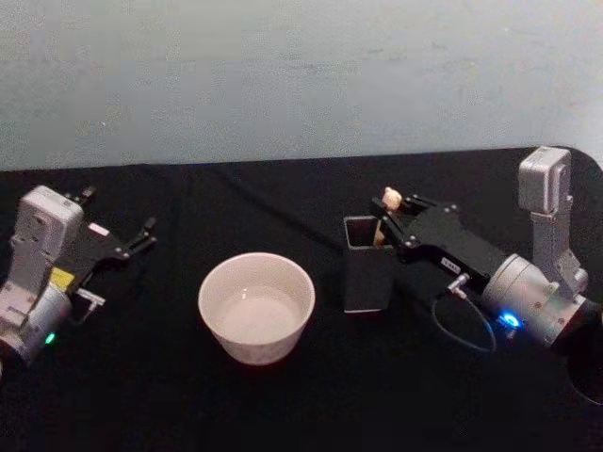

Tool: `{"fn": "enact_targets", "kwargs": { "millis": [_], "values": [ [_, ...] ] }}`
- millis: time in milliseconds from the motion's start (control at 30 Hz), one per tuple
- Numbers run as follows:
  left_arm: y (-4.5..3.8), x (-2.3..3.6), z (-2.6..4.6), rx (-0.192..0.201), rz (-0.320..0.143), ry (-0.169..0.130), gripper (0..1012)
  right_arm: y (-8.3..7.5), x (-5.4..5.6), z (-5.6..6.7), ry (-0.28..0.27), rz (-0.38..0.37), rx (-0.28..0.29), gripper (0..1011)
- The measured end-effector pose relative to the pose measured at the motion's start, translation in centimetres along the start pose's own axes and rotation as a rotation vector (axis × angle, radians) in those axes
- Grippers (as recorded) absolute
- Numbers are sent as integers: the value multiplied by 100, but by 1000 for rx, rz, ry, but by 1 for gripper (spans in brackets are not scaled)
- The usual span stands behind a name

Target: Pick up the stirring spoon with one hand, stir inside the cup, then place it back in its original position.

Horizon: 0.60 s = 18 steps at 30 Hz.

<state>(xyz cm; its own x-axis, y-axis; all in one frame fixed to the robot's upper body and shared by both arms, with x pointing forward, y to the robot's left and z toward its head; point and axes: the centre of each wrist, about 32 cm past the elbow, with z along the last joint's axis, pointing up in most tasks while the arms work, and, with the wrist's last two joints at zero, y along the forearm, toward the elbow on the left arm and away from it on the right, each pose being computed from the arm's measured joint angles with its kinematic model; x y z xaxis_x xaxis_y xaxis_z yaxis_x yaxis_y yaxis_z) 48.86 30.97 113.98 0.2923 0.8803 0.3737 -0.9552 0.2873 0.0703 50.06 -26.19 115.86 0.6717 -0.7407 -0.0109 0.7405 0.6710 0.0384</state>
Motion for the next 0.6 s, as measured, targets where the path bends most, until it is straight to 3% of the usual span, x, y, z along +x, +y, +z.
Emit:
{"fn": "enact_targets", "kwargs": {
  "millis": [600],
  "values": [
    [0, 0, 0, 0, 0, 0, 1001, -4, -12, -51, -10, -16, -31, 212]
  ]
}}
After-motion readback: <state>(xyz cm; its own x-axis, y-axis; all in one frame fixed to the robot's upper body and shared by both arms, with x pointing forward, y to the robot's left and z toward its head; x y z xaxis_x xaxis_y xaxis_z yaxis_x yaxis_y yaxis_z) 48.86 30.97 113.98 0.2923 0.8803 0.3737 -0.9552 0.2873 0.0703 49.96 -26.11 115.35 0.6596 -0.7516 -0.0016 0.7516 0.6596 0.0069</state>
